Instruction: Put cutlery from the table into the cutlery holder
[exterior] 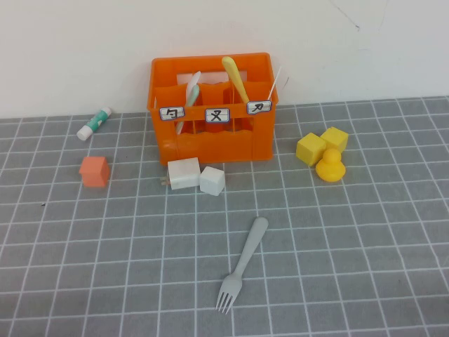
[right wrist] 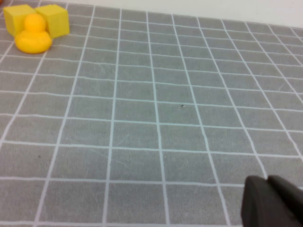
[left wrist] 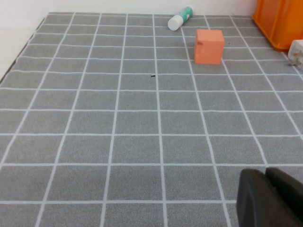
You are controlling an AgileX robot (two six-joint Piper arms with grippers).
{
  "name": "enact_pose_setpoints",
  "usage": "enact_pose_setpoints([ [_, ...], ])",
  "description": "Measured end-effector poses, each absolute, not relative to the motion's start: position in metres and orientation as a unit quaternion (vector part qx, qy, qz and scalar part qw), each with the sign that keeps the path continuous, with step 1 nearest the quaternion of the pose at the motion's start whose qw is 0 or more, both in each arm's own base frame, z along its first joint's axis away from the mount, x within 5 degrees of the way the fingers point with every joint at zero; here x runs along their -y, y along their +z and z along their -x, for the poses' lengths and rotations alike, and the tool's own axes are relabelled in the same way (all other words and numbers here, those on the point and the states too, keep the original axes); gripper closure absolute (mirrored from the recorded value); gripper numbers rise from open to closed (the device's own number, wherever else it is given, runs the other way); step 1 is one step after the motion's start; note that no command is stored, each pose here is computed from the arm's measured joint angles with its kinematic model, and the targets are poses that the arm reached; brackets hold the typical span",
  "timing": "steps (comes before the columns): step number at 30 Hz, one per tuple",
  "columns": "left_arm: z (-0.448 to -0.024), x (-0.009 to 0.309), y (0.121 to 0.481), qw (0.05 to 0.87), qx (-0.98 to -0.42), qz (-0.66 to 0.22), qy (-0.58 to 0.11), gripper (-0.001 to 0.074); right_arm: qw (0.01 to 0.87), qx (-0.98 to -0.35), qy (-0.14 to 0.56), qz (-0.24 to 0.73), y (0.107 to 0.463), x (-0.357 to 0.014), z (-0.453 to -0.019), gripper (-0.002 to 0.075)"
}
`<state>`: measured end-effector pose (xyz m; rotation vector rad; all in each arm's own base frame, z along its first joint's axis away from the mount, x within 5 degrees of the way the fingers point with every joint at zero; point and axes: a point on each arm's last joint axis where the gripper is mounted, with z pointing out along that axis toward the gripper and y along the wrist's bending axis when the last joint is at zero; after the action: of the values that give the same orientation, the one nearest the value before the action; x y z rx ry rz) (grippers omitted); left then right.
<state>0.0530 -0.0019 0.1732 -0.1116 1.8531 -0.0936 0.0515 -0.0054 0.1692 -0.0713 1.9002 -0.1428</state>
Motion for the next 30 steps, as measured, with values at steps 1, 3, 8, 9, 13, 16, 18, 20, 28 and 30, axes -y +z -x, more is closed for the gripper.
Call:
enact_pose_setpoints([
  [1, -0.053, 0.0019, 0.1732, 0.598, -0.799, 0.048, -0.04, 0.0736, 0.579, -0.813, -0.061, 0.031, 0.1692, 0.0054, -0.0515, 0.0729],
  [3, -0.053, 0.002, 0.1732, 0.598, -0.799, 0.049, -0.042, 0.0736, 0.579, -0.813, -0.061, 0.031, 0.1692, 0.0054, -0.0515, 0.0729],
  [8, -0.053, 0.0022, 0.1732, 0.598, -0.799, 0.05, -0.043, 0.0736, 0.579, -0.813, -0.061, 0.031, 0.1692, 0.0054, -0.0515, 0.0729],
  [9, -0.053, 0.0022, 0.1732, 0.598, -0.799, 0.05, -0.043, 0.0736, 0.579, -0.813, -0.061, 0.031, 0.1692, 0.0054, -0.0515, 0.0729],
  [13, -0.053, 0.0022, 0.1732, 0.598, -0.799, 0.051, -0.044, 0.0736, 0.579, -0.813, -0.061, 0.031, 0.1692, 0.0054, -0.0515, 0.0729],
  [16, -0.053, 0.0022, 0.1732, 0.598, -0.799, 0.051, -0.044, 0.0736, 0.579, -0.813, -0.061, 0.031, 0.1692, 0.0054, -0.0515, 0.0729],
  [18, -0.053, 0.0022, 0.1732, 0.598, -0.799, 0.051, -0.044, 0.0736, 0.579, -0.813, -0.061, 0.031, 0.1692, 0.0054, -0.0515, 0.0729],
  [20, -0.053, 0.0022, 0.1732, 0.598, -0.799, 0.051, -0.044, 0.0736, 0.579, -0.813, -0.061, 0.031, 0.1692, 0.0054, -0.0515, 0.0729],
  [28, -0.0534, 0.0056, 0.175, 0.601, -0.79, 0.082, -0.092, 0.0736, 0.579, -0.813, -0.061, 0.031, 0.1692, 0.0054, -0.0515, 0.0729],
  [30, -0.0543, 0.0079, 0.1776, 0.609, -0.773, 0.115, -0.138, 0.0736, 0.579, -0.813, -0.061, 0.031, 0.1692, 0.0054, -0.0515, 0.0729],
])
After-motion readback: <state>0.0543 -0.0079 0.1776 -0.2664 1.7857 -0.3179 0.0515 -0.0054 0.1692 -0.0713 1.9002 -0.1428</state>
